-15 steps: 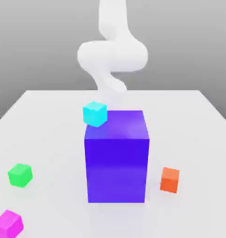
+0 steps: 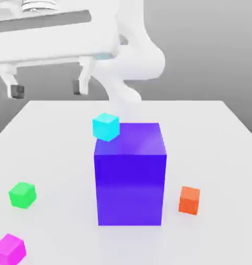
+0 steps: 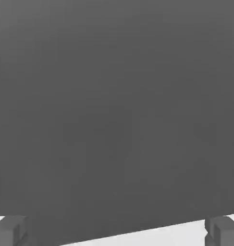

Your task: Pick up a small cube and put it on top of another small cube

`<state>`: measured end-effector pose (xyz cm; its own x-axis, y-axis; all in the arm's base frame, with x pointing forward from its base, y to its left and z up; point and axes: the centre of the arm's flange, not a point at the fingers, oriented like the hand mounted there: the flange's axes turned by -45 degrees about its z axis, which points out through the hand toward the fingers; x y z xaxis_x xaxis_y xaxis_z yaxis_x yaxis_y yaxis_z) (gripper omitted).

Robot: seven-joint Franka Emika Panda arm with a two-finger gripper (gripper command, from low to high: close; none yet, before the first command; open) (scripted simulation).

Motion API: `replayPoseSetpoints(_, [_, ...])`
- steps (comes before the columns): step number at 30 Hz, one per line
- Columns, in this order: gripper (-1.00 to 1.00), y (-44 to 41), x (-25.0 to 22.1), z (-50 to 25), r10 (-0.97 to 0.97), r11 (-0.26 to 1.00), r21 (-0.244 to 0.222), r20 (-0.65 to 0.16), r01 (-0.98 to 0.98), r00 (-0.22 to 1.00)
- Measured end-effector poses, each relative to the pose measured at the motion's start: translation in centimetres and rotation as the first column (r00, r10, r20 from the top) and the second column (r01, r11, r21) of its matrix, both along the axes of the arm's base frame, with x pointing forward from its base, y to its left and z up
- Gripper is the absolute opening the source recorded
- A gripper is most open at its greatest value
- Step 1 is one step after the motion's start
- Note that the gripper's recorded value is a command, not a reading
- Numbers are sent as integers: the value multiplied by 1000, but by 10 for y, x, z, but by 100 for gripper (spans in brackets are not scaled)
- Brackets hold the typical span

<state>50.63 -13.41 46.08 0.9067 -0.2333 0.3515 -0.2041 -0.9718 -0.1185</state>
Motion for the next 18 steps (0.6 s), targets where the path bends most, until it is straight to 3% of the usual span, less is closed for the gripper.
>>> replayPoseSetpoints(8, [0, -68, 5, -137, -109, 994, 9, -189, 113, 976])
replayPoseSetpoints(15, [0, -121, -24, -254, -195, 980, -28, -348, 198, 917])
replayPoseSetpoints(18, [0, -127, -28, -299, -205, 978, -36, -366, 206, 908])
